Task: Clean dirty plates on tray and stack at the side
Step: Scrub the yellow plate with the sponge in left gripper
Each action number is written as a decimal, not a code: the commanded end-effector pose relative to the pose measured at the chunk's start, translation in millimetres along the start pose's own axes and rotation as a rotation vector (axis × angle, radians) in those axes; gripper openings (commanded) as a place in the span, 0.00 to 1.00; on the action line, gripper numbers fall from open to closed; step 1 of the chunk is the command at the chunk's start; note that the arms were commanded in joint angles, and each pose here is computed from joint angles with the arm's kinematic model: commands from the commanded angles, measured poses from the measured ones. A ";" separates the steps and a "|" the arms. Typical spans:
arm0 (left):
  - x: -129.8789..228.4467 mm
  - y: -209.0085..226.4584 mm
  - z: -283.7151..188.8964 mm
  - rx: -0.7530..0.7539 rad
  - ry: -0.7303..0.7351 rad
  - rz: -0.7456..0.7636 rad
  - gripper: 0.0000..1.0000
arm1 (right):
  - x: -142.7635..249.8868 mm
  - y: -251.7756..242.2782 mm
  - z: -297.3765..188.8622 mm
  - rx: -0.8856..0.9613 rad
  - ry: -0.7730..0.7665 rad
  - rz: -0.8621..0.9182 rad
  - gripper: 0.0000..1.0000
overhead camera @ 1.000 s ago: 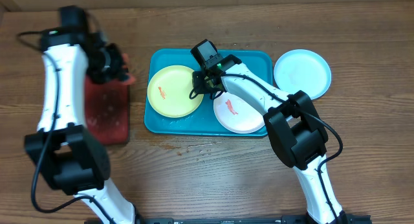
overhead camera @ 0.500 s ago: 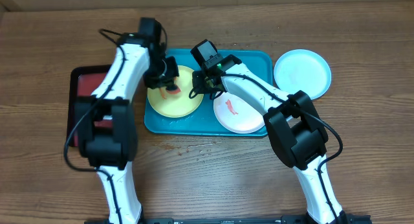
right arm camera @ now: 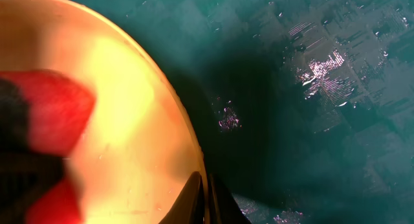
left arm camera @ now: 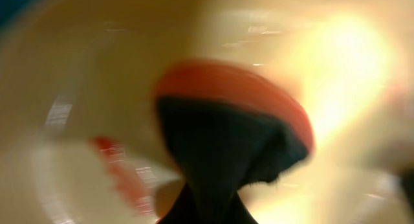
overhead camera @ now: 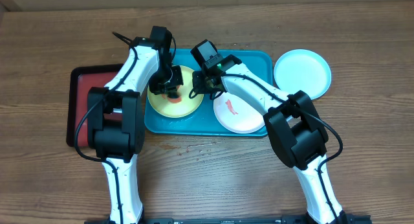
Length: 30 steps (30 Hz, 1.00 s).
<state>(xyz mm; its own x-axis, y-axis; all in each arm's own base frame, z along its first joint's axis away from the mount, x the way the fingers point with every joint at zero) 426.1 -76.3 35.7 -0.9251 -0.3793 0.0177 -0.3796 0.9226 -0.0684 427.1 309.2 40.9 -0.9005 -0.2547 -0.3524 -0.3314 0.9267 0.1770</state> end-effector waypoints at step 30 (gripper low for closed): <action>-13.9 -17.1 -30.8 0.066 0.030 0.066 0.16 | 0.4 -5.7 -5.0 0.027 -0.008 0.015 0.04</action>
<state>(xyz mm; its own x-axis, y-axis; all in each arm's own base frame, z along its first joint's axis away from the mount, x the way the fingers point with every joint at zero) 443.0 -90.0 68.3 -0.9529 -0.2984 0.0537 -0.3032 0.9372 -0.1724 427.0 310.6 41.2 -0.9015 -0.2492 -0.3537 -0.3279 0.9269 0.1828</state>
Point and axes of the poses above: each gripper's point midway between its finger pads, its own z axis out along the fingers, its own y axis along the line the jaws close on, x = y × z, the point moved 3 cm from there along -z, back along the fingers, and after that the axes turned 11 degrees about -z, right-handed, at the moved point
